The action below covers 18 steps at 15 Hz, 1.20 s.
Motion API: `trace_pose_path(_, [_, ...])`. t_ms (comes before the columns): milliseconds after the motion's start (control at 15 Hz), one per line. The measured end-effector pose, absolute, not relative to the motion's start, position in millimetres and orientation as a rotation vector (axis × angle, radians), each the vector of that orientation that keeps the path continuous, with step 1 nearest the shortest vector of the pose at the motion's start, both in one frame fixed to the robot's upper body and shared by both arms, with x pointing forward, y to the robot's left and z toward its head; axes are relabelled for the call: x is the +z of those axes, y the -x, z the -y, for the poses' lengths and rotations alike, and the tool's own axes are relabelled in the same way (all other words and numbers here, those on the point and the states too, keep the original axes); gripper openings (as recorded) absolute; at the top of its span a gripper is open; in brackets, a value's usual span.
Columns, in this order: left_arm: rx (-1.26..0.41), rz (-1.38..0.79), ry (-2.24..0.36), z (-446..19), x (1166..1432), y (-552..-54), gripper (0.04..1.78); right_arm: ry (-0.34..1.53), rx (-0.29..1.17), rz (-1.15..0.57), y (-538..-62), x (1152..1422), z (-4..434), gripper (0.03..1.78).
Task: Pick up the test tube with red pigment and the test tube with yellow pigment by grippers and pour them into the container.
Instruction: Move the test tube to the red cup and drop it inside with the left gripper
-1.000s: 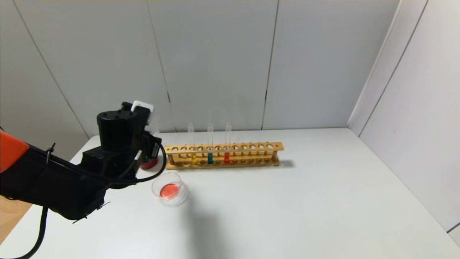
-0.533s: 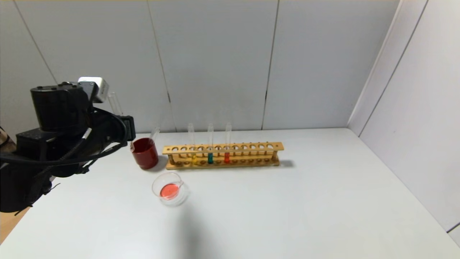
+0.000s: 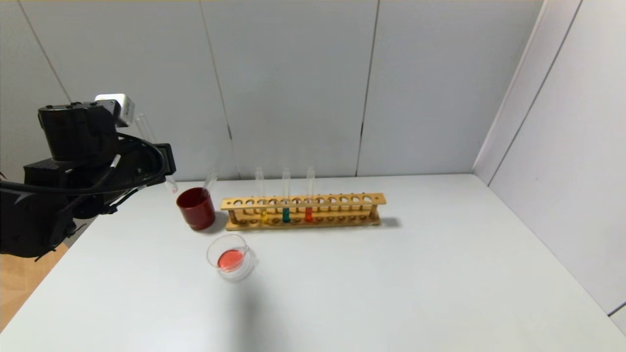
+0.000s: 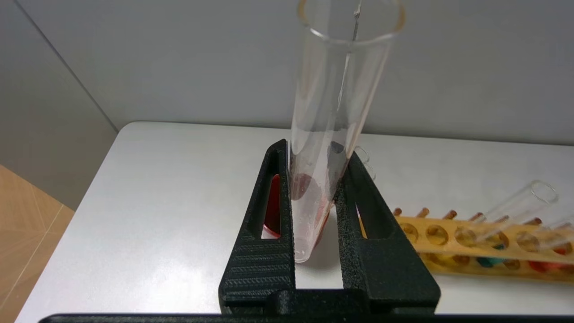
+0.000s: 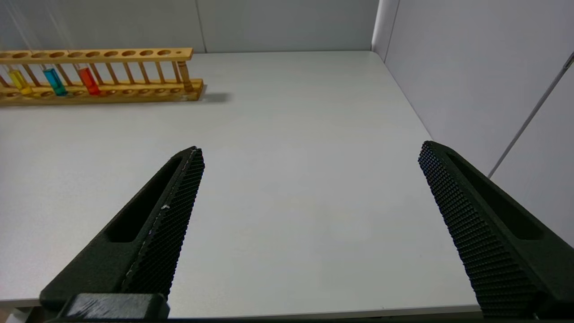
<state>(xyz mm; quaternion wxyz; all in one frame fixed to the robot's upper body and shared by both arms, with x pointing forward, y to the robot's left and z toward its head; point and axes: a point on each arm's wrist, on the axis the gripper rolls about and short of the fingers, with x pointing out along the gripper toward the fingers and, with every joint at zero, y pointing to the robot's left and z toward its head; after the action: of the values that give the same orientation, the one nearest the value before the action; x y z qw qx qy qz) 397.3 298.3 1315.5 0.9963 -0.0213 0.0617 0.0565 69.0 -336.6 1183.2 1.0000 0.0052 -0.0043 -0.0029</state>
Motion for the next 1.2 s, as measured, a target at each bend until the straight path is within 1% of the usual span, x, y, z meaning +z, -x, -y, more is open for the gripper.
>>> trace_pose_path(200, [0.098, -0.108, 0.050, -300.8, 1305.3, -417.3, 0.32, -0.011, -0.006, 0.008, -69.0, 1183.2, 336.6, 1.75])
trace_pose_path(467, [0.111, -0.137, 0.048, -305.6, 1283.9, -441.2, 0.32, -0.010, -0.006, 0.008, -69.0, 1183.2, 336.6, 1.75])
trace_pose_path(1200, [0.133, -0.199, 0.041, -314.8, 1240.5, -479.3, 0.32, -0.011, -0.006, 0.008, -69.0, 1183.2, 336.6, 1.75])
